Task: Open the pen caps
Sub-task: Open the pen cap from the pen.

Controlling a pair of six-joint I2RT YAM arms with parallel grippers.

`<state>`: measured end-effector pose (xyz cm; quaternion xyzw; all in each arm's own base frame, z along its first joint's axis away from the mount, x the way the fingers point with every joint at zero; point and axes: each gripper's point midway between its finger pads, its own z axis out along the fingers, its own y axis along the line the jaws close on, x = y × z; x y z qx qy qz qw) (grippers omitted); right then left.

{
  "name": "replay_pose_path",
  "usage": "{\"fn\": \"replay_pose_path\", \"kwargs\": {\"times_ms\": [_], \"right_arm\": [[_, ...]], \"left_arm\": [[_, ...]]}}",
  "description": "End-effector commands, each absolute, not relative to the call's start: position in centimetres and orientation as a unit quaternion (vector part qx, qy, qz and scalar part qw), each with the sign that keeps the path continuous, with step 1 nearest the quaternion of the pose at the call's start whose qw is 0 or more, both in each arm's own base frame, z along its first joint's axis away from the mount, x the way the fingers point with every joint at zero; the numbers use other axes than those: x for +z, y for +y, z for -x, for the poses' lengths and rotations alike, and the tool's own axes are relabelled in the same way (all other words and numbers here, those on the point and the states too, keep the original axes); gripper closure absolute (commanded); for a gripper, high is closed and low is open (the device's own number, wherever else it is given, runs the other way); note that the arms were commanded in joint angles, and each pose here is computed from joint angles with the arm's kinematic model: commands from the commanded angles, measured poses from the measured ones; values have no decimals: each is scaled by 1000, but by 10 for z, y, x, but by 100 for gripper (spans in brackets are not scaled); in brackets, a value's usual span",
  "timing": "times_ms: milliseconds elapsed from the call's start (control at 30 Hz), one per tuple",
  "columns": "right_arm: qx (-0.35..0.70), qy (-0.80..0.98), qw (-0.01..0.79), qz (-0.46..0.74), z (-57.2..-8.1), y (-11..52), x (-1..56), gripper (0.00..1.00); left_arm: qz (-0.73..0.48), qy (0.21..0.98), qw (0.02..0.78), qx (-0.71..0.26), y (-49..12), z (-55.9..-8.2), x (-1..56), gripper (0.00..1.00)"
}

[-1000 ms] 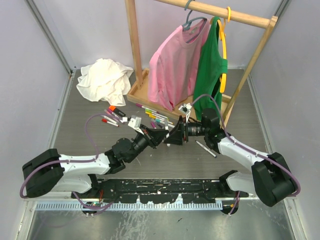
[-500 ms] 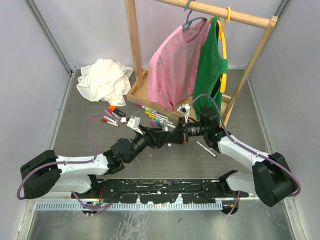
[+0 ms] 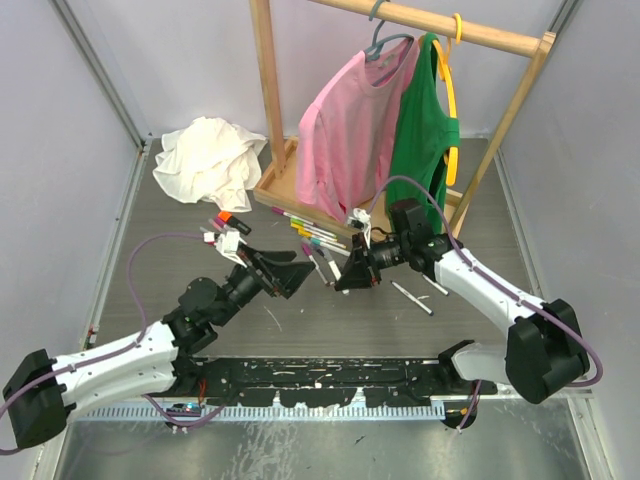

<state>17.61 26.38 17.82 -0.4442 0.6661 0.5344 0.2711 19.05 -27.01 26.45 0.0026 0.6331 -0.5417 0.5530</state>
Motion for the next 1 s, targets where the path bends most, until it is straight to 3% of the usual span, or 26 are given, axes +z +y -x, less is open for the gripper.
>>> {"fn": "replay_pose_path", "kwargs": {"times_ms": [0,200,467,967], "right_arm": [[532,639,276,482,-169,262,188,99],[531,638,275,485,-167,260,188,99],[532,641,270,483,-167,260,187,98],[534,648,258,479,-167,261,181,98]], "left_arm": [[-47,627,503,-593,-287,-177,284,2],[-50,634,468,-613,-305,-191,281,2],[-38,636,439,-634,-323,-205,276,34],[-37,642,426,-636,-333,-210,266,54]]}}
